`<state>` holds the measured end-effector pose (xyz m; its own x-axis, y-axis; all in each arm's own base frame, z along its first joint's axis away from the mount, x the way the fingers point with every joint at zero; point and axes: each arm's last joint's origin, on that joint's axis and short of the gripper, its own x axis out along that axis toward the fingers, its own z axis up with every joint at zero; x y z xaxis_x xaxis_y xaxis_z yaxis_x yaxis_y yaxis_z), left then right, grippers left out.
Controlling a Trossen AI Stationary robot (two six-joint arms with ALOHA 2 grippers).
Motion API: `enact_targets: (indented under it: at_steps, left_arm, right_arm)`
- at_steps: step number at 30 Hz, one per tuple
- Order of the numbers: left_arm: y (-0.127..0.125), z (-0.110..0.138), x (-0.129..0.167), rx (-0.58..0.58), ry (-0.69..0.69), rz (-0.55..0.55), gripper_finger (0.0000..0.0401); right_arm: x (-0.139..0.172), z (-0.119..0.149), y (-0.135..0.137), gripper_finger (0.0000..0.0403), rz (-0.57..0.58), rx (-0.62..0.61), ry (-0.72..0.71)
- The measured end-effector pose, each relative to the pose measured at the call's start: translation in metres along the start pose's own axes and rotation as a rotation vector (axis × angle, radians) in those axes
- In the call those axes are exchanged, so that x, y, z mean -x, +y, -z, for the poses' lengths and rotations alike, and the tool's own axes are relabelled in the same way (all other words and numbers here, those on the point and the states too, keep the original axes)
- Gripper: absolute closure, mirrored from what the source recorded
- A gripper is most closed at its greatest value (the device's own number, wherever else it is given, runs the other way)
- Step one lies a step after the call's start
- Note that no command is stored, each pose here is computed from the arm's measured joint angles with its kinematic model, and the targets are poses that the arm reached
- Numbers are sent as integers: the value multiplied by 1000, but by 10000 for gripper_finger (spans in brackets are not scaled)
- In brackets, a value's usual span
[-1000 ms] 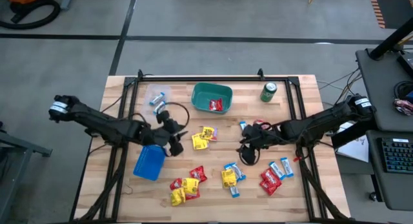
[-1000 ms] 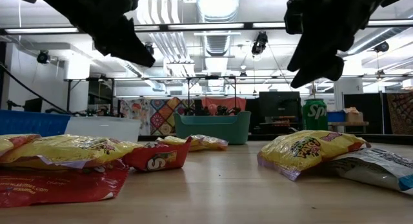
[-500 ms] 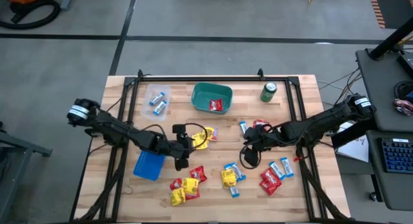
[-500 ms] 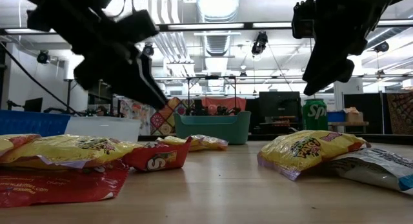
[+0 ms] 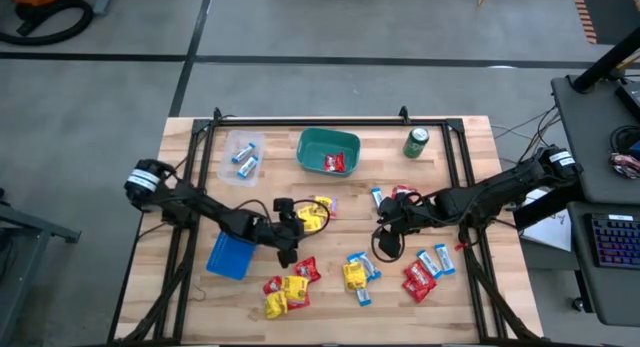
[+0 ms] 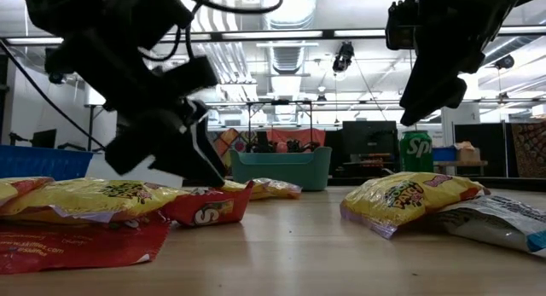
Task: Sort candy
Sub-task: Put the yellow candy into the blue basket
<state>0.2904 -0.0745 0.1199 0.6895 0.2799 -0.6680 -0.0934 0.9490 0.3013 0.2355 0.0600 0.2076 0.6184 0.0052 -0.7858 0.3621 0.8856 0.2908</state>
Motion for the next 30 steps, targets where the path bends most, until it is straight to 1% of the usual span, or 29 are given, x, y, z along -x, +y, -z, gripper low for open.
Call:
enact_targets:
  at_steps: [6, 10, 14, 19, 20, 22, 26, 30]
  left_arm:
    - [2, 4, -6, 9, 15, -69, 223]
    - [3, 5, -8, 21, 21, -75, 245]
    - [6, 6, -10, 44, 28, -78, 290]
    - [6, 6, -10, 47, 31, -65, 366]
    - [6, 6, -10, 47, 32, -61, 381]
    - [5, 6, -10, 47, 34, -41, 395]
    - [4, 6, -10, 47, 38, 9, 398]
    - [2, 3, -7, 58, 31, 115, 400]
  right_arm:
    - [0, 0, 0, 186, 0, 0, 0]
    - [0, 0, 0, 186, 0, 0, -1]
    - [0, 0, 0, 186, 0, 0, -1]
    - [0, 0, 0, 186, 0, 0, -1]
    - [0, 0, 0, 186, 1, 0, -2]
    - [0, 0, 0, 186, 5, 2, -5]
    - [-1, 1, -1, 186, 22, 11, -13]
    - [-2, 2, -2, 186, 25, 18, -11]
